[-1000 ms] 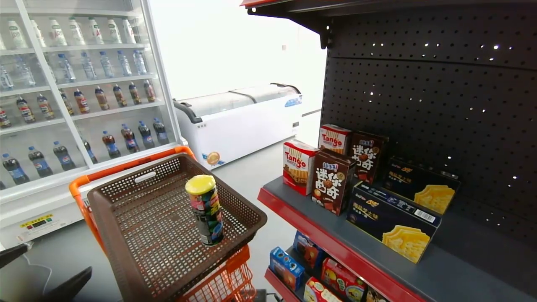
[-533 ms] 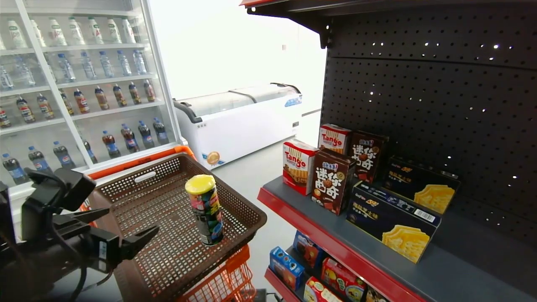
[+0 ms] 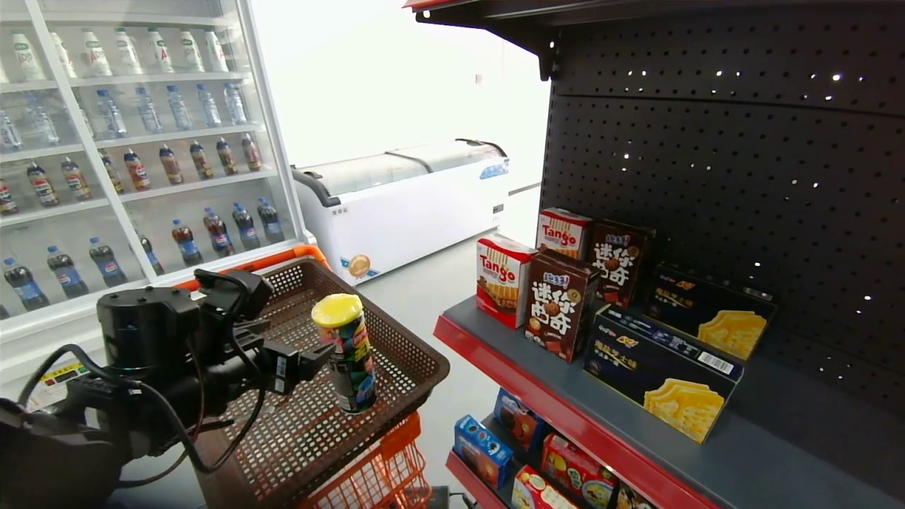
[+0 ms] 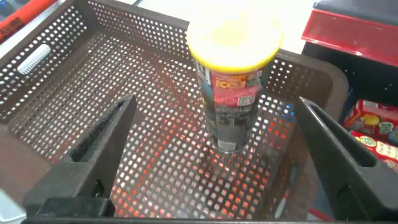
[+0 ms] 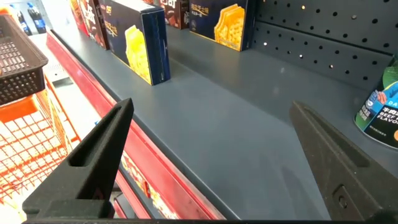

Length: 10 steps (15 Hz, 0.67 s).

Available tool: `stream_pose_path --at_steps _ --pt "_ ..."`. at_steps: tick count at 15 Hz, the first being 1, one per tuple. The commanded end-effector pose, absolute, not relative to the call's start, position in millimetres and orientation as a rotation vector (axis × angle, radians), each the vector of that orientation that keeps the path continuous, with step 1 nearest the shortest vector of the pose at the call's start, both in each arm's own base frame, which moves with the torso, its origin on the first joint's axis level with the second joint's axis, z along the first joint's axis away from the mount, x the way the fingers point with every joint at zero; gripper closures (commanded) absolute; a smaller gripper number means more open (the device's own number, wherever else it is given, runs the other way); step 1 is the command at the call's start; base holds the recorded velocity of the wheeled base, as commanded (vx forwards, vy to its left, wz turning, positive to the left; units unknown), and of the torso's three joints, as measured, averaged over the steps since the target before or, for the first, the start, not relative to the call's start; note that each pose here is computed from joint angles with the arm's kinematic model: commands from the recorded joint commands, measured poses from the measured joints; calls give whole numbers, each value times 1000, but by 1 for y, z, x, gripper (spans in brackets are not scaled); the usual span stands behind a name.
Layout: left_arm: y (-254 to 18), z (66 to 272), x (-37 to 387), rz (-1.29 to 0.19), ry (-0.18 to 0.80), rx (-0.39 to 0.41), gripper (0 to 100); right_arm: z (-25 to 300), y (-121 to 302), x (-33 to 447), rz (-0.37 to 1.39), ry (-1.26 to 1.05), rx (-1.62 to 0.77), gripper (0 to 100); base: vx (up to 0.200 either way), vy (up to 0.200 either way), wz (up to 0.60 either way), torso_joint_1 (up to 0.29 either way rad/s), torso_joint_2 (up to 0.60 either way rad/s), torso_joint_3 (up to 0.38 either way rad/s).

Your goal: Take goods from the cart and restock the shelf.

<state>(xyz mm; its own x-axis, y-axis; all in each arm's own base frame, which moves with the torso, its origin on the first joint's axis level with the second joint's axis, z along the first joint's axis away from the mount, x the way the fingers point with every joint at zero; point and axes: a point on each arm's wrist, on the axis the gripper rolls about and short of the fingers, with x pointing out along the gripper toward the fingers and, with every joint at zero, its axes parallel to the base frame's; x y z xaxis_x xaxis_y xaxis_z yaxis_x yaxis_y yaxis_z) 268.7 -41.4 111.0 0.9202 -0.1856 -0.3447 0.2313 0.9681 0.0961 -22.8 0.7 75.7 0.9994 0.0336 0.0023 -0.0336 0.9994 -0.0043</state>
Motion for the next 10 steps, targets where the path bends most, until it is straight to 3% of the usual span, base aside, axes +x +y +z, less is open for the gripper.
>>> stream_pose_path --at_steps 1,7,10 --pt "-45 78 280 -223 422 137 0 76 1 -23 34 -3 -5 0 0 0 0 0 0 0" --pt "-51 38 294 -230 327 132 0 76 1 -23 34 -3 -5 0 0 0 0 0 0 0" --pt "-52 23 300 -229 339 131 0 76 1 -23 34 -3 -5 0 0 0 0 0 0 0"
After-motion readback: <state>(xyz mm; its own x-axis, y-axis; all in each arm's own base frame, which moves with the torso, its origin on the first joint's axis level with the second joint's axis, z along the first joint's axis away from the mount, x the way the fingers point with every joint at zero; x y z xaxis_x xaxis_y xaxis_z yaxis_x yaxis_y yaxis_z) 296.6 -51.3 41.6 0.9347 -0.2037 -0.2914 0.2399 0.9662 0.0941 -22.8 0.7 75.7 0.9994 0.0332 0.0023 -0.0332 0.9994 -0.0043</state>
